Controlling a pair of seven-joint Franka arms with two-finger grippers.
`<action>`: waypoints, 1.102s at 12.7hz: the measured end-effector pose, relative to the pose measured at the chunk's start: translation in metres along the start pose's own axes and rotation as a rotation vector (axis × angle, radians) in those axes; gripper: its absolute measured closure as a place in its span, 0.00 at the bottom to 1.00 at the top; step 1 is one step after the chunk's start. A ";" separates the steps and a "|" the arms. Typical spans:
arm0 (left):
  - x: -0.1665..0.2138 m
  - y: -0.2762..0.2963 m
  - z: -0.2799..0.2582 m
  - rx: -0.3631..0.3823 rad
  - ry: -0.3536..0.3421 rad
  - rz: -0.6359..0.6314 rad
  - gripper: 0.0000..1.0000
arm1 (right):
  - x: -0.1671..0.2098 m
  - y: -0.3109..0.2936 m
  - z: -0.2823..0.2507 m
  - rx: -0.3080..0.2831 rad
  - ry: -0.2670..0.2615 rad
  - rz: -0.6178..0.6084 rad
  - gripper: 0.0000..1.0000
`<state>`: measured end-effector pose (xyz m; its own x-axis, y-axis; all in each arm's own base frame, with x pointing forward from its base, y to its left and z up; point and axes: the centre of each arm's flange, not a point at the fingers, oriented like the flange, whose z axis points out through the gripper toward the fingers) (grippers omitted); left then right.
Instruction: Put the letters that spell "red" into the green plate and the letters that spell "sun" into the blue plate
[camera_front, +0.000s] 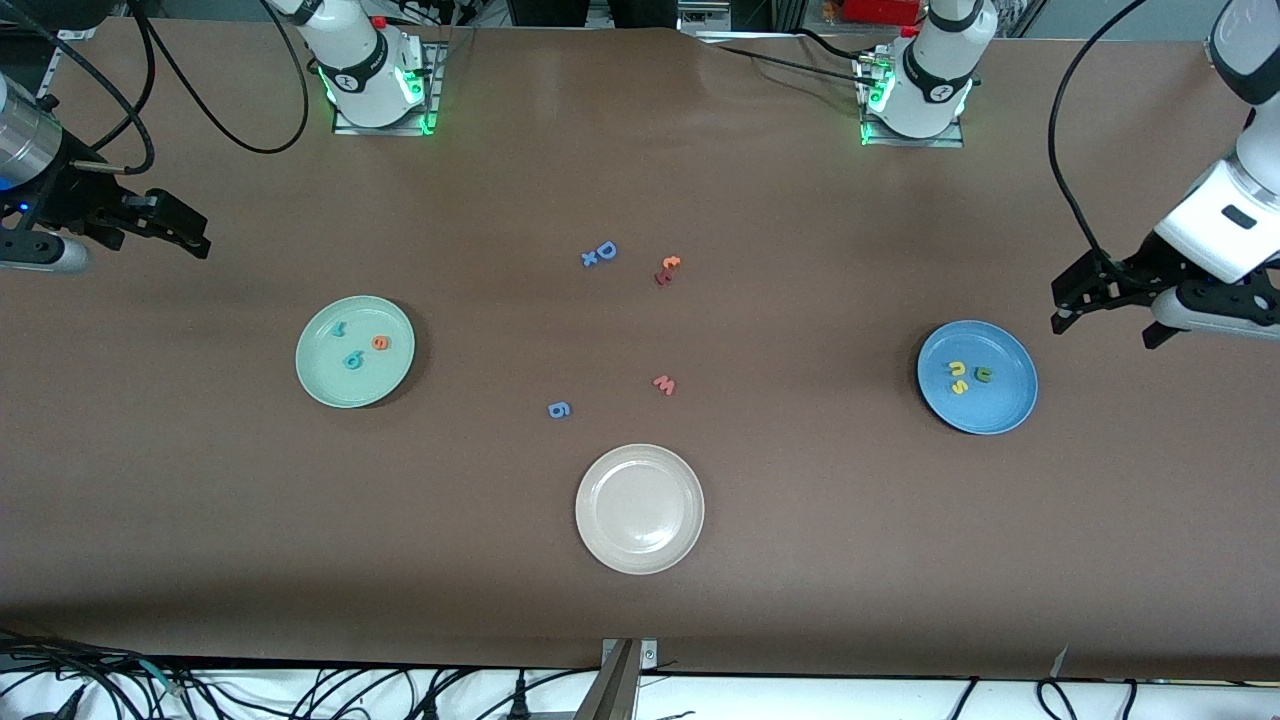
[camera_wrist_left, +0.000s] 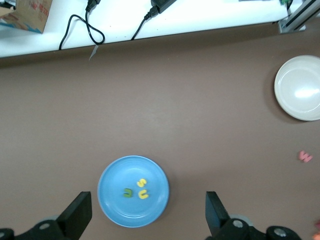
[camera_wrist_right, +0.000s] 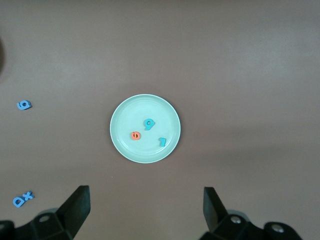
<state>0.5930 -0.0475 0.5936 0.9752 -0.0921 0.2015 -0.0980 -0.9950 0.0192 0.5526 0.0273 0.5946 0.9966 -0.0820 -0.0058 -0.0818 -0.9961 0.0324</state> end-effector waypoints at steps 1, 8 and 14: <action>-0.003 0.008 -0.002 -0.003 -0.004 -0.047 0.00 | 0.000 0.000 0.000 0.000 0.000 0.000 0.00; -0.025 -0.017 0.018 -0.020 -0.098 -0.215 0.00 | 0.000 -0.001 0.000 0.000 0.000 -0.002 0.00; -0.026 -0.031 0.037 -0.017 -0.132 -0.236 0.00 | 0.000 -0.001 0.001 0.000 -0.001 -0.002 0.00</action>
<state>0.5782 -0.0157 0.5518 0.9887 0.1372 0.0601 0.1331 -0.9888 0.0672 0.5531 0.0284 0.5940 0.9968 -0.0799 -0.0066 -0.0797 -0.9963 0.0324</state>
